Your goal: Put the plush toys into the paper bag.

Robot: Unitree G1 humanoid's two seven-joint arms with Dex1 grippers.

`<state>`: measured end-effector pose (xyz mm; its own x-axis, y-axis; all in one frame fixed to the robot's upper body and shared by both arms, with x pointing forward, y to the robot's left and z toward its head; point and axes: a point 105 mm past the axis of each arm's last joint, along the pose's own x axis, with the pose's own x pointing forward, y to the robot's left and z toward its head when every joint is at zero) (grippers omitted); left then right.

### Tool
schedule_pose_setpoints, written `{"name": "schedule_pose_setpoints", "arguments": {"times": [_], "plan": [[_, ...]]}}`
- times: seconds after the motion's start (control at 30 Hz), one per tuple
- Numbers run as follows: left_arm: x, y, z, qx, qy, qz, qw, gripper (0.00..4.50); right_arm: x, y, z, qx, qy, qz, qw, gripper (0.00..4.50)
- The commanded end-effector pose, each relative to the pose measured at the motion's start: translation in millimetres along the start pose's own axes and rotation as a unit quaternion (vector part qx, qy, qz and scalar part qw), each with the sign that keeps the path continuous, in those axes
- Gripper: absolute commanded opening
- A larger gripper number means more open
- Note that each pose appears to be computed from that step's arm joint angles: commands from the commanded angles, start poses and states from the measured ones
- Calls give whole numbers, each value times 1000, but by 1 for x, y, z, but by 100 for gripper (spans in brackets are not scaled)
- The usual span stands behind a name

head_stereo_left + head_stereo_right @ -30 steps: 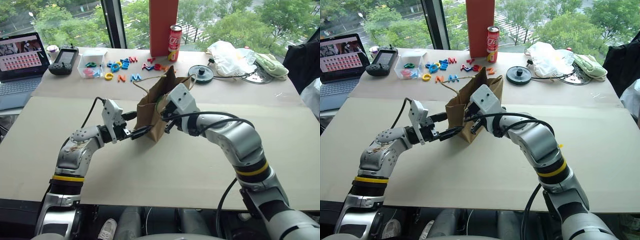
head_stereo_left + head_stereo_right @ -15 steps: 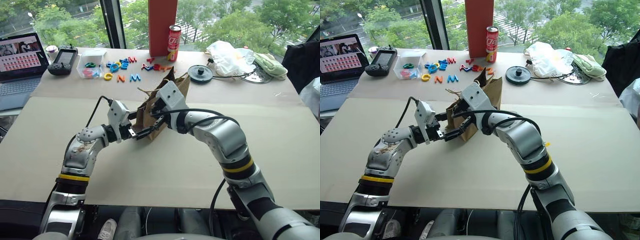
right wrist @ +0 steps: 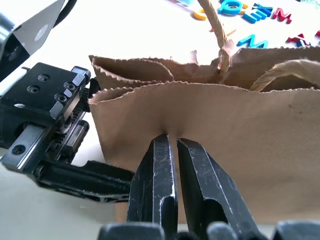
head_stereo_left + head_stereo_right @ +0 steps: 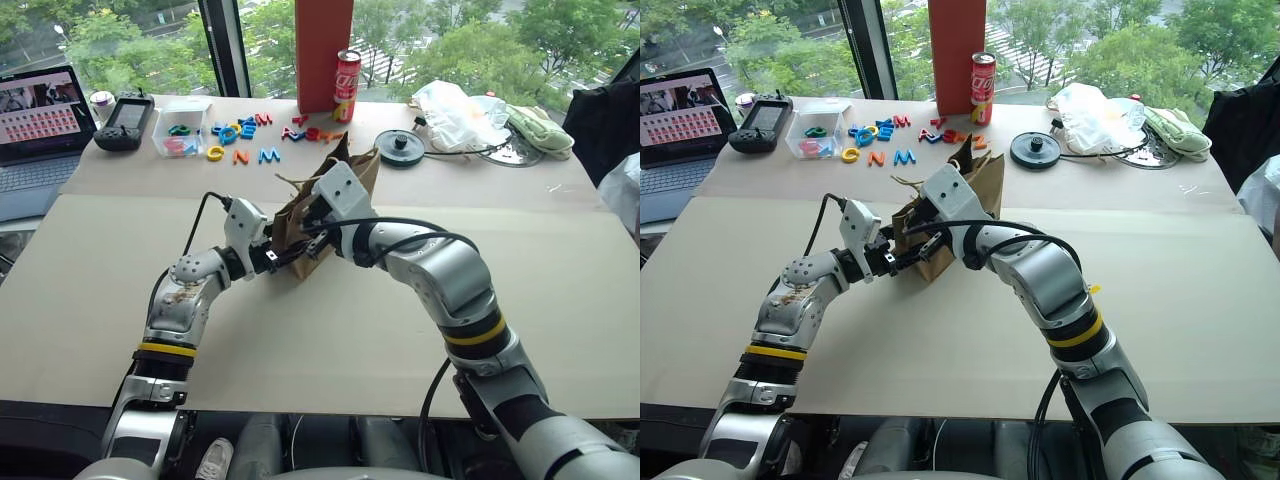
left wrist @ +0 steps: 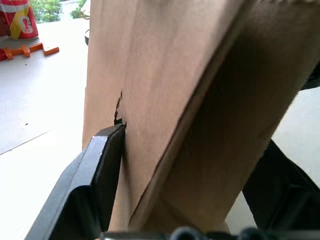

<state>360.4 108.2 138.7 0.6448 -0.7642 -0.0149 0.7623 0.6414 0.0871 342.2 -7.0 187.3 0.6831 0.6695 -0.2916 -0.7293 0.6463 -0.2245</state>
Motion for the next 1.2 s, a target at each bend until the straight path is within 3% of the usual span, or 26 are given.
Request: {"name": "schedule_pose_setpoints", "arguments": {"times": [0.03, 0.17, 0.2, 0.6, 0.87, 1.07, 1.2], "plan": [[3, 3, 15, 24, -30, 13, 999, 171, -5, -1, 15, -10, -26, -7, 1000, 37], [4, 3, 14, 29, -33, 18, 999, 17, -7, -2, 14, -10, -23, -10, 1000, 37], [4, 3, 14, 30, -34, 19, 999, 3, -7, -3, 13, -9, -22, -11, 1000, 37], [9, 6, 18, 30, -54, 29, 998, 3, -33, -18, -4, -8, -5, -26, 1000, 37], [3, 9, 28, 29, -73, 20, 997, 3, -96, -63, -13, -25, -33, -37, 998, 37], [-26, 8, 50, 47, -69, -67, 994, 3, -141, -89, -7, -42, -32, -23, 998, 37], [-54, -4, 61, 86, -20, -173, 981, 3, -160, -100, 9, -46, -60, -5, 997, 37]]}}
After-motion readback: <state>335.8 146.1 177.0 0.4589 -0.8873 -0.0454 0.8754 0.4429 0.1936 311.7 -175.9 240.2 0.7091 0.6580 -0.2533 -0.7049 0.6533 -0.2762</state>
